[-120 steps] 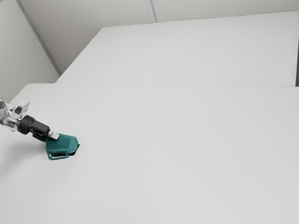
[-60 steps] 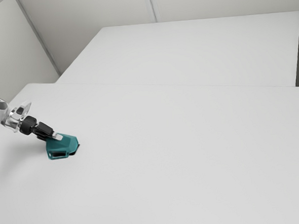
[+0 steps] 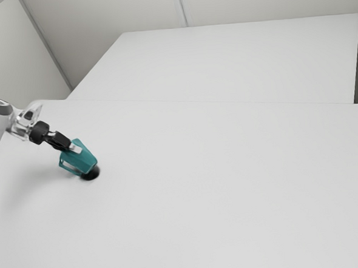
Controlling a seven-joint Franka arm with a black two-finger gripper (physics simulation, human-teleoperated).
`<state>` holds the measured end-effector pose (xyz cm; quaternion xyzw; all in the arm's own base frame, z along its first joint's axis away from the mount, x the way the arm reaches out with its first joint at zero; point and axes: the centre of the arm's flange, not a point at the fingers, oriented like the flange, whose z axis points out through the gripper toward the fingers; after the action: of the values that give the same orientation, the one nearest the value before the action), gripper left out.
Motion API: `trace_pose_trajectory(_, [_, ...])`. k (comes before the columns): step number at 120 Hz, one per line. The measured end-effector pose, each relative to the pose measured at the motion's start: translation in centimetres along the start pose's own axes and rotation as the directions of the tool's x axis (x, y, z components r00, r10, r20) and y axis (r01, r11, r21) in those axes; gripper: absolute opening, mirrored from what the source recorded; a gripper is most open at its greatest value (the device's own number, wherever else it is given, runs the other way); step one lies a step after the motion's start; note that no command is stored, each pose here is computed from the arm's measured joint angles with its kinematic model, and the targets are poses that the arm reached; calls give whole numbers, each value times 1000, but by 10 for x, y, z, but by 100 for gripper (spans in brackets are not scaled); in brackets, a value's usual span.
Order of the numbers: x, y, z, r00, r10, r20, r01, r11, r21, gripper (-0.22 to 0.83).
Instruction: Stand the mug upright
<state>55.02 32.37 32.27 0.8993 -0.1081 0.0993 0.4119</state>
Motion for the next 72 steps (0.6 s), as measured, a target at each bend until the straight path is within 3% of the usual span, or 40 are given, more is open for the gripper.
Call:
trace_pose_trajectory(20, [42, 59, 7, 995, 89, 37, -90, 995, 32, -16])
trace_pose_trajectory(34, [72, 103, 29, 981, 154, 116, -162, 984, 70, -16])
trace_pose_trajectory(47, [94, 151, 53, 951, 210, 225, -242, 962, 128, -17])
trace_pose_trajectory(72, [97, 224, 103, 871, 235, 432, -389, 866, 314, -17])
